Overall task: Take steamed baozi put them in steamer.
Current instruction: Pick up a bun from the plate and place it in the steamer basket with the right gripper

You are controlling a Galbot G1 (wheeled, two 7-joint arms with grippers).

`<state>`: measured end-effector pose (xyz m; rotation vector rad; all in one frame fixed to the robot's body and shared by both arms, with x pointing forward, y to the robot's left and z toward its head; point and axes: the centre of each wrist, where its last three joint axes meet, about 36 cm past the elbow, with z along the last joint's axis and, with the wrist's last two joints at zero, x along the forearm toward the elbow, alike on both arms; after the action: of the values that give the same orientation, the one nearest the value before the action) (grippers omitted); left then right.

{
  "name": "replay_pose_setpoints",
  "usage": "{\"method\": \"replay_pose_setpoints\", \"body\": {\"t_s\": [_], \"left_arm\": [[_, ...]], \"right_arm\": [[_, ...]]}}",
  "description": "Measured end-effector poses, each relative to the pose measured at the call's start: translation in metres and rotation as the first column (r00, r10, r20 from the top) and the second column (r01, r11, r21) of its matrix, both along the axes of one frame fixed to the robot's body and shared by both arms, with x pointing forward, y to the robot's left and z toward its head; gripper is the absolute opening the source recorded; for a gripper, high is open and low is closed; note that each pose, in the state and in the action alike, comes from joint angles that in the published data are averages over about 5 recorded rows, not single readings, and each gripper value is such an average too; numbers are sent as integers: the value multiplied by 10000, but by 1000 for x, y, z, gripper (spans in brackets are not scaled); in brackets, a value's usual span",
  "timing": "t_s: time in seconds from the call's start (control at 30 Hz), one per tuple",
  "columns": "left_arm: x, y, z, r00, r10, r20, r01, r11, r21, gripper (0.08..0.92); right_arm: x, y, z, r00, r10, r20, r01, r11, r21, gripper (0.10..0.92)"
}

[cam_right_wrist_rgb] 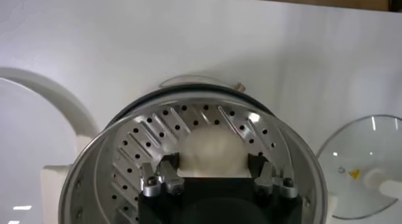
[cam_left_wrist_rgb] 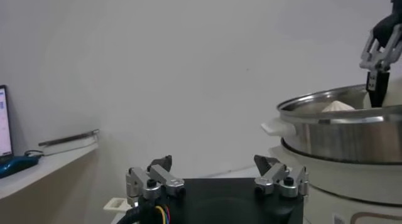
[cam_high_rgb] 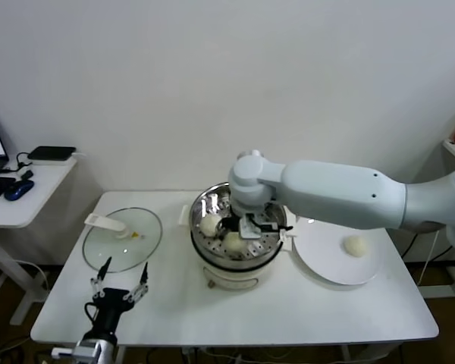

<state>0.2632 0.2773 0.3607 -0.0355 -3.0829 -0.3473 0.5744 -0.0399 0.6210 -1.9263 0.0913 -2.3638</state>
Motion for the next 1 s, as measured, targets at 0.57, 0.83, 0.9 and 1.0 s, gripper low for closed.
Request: {"method": "replay_pose_setpoints", "body": {"t_s": [0.57,0.83,0.9,1.0], "left_arm": [[1,-2,-3,10000,-14,-39,14,10000,-24,823],[1,-3,-4,10000,-9,-38,9,10000,-28,823],[1,-3,-4,10000,-6,-39,6,10000,-31,823],[2,-3,-4,10000,0,-37,0,10000,-39,823]], "right_arm": [[-1,1,-18,9997,116,-197,-116,9999,-19,706],[4,1,-23,9996,74,-289,-73,10000,45,729],[5,1,-23,9995,95,-306,-93,9999,84,765],[5,1,-23,9993,153,-342,-148,9998,139,812]]}}
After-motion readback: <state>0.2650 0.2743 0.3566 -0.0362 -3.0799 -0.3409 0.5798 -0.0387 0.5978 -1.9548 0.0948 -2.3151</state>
